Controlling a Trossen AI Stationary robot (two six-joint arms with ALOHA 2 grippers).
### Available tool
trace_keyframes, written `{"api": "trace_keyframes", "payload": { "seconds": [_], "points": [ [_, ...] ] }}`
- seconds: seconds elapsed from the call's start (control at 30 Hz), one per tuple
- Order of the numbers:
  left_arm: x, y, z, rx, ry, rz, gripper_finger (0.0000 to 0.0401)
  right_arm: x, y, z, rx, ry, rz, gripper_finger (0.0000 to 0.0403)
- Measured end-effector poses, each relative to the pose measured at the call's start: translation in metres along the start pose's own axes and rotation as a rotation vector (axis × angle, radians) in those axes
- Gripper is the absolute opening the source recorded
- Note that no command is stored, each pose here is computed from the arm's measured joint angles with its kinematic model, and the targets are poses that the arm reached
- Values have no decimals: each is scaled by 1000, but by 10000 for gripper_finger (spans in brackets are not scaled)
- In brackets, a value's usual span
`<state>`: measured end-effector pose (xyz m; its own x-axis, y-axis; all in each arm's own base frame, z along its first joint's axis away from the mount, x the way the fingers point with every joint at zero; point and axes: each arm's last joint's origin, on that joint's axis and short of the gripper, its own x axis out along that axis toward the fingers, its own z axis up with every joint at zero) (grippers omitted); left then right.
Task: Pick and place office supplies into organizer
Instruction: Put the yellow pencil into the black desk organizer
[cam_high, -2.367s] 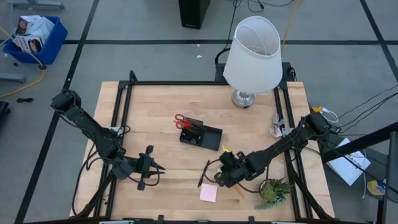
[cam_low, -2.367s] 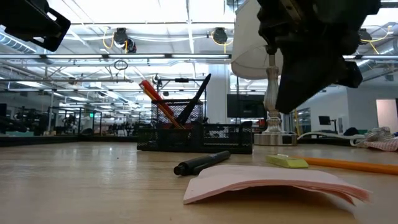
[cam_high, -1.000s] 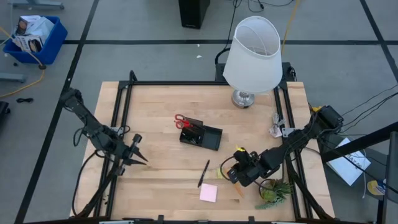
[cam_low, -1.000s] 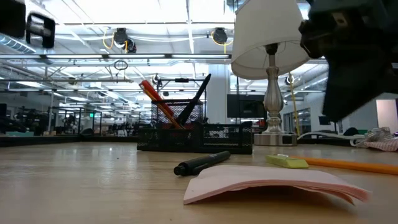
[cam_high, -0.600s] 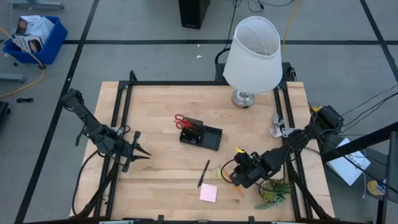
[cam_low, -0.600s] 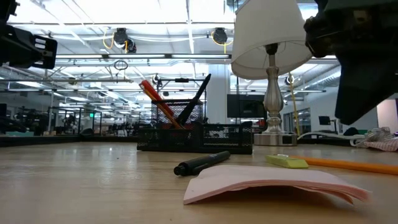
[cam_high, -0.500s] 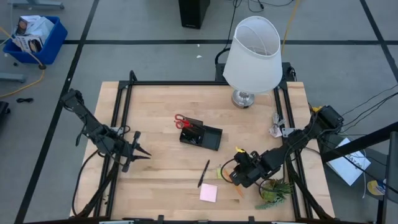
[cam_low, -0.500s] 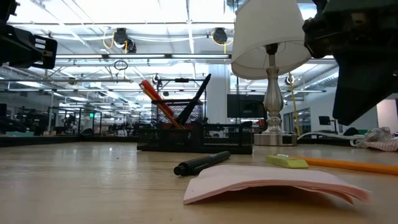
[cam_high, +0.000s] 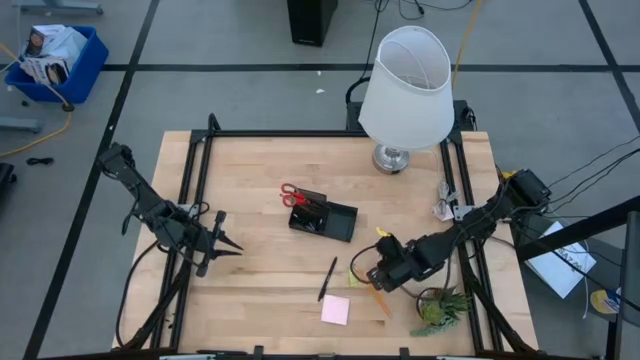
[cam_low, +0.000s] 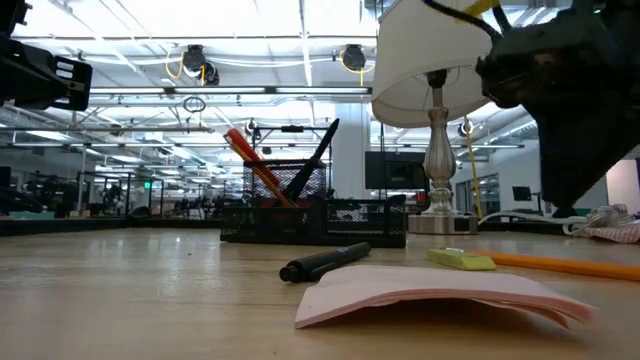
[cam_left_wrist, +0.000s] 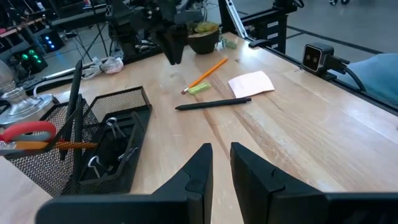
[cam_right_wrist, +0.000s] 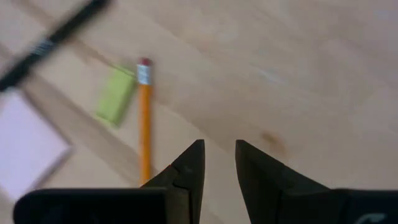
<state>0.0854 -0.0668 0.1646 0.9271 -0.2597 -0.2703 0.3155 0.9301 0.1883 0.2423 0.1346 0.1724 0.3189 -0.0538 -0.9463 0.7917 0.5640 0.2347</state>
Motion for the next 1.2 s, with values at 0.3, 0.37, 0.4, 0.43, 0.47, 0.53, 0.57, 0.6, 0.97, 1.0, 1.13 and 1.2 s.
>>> {"api": "trace_keyframes", "payload": {
  "seconds": [0.3,0.37,0.4,0.43,0.47,0.53,0.57,0.6,0.97,1.0,1.13,1.2],
  "points": [
    [0,0,0,0,0,0,63,-15,50,4,-27,-1,-287,82],
    [0,0,0,2,2,0,62,-22,63,7,-38,-74,-256,82],
    [0,0,0,0,0,0,63,-26,69,9,-51,-102,-241,82],
    [0,0,0,0,0,0,63,-28,76,11,-66,-118,-220,82],
    [0,0,0,1,2,0,63,-28,81,11,-89,-121,-210,82],
    [0,0,0,1,2,0,63,-18,90,13,-129,-97,-217,82],
    [0,0,0,1,2,0,62,-10,92,13,-151,-74,-232,82],
    [0,0,0,2,3,0,63,-3,93,14,-160,-58,-250,84],
    [0,0,0,0,0,0,63,20,93,23,-125,-16,-283,162],
    [0,0,0,0,0,0,63,23,91,22,-127,-11,-292,167],
    [0,0,0,1,1,0,63,35,87,19,-126,-6,-268,175],
    [0,0,0,1,1,0,63,41,84,16,-123,14,-246,173]
  ]
}}
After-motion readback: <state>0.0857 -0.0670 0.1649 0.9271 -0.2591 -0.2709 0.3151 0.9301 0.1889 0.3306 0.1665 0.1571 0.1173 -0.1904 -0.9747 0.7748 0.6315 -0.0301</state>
